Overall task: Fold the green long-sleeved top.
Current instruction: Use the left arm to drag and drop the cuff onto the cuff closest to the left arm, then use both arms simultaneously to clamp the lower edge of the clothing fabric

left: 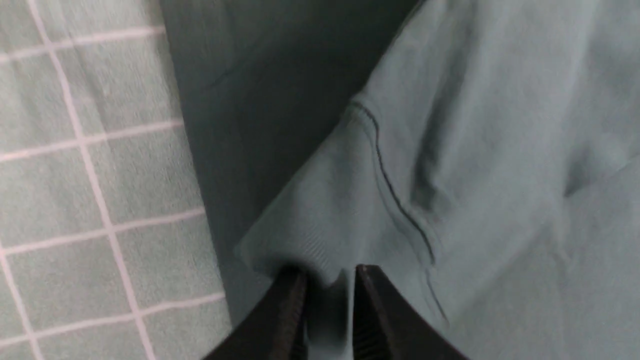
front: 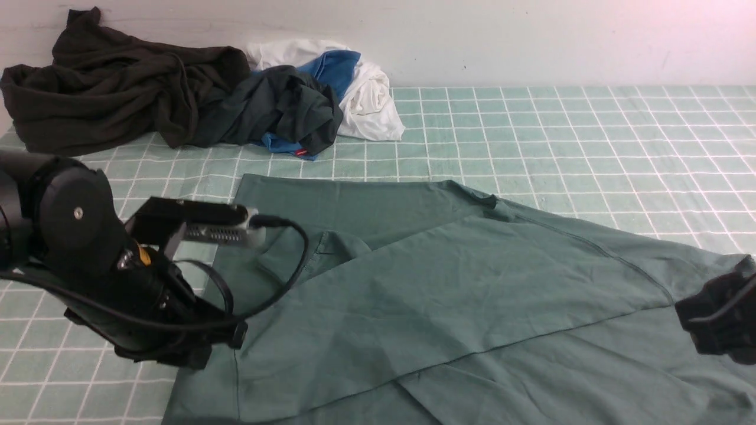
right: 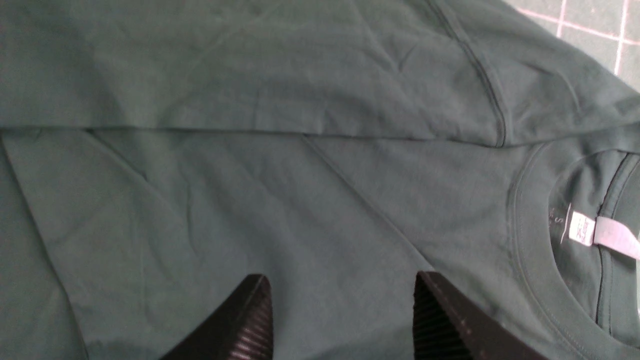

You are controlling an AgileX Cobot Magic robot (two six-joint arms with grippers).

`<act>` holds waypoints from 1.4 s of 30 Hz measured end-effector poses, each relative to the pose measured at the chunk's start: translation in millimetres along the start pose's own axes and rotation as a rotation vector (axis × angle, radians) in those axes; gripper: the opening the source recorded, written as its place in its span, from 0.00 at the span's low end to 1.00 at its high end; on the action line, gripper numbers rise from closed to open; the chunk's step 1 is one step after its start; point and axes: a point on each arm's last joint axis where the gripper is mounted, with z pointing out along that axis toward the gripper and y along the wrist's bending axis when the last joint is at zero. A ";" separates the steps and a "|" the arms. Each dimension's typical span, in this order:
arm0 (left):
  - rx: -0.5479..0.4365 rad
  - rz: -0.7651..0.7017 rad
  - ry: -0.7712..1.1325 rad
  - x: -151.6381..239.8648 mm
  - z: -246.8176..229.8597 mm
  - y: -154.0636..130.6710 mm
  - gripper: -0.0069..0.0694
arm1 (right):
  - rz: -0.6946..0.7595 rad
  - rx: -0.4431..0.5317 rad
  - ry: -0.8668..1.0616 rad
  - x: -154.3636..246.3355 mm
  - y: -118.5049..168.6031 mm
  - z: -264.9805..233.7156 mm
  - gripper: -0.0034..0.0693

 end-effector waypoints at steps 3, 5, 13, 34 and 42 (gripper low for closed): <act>0.002 0.095 0.032 4.5 0.3 0.2 0.52 | -0.038 -0.018 0.063 6.1 5.0 -0.7 0.55; 0.006 0.144 0.057 7.5 -1.9 -0.3 0.61 | -0.046 -0.025 0.084 8.3 6.9 -1.0 0.55; 0.082 0.677 0.273 48.4 2.2 -44.0 0.78 | -0.106 -0.074 0.171 16.8 13.8 -2.8 0.55; 0.059 1.027 0.355 90.9 58.5 -54.4 0.32 | -0.115 -0.098 0.147 14.8 16.2 -2.6 0.55; 0.052 0.945 0.368 81.9 53.0 -59.5 0.10 | -0.155 -0.100 0.145 14.8 16.2 -2.6 0.55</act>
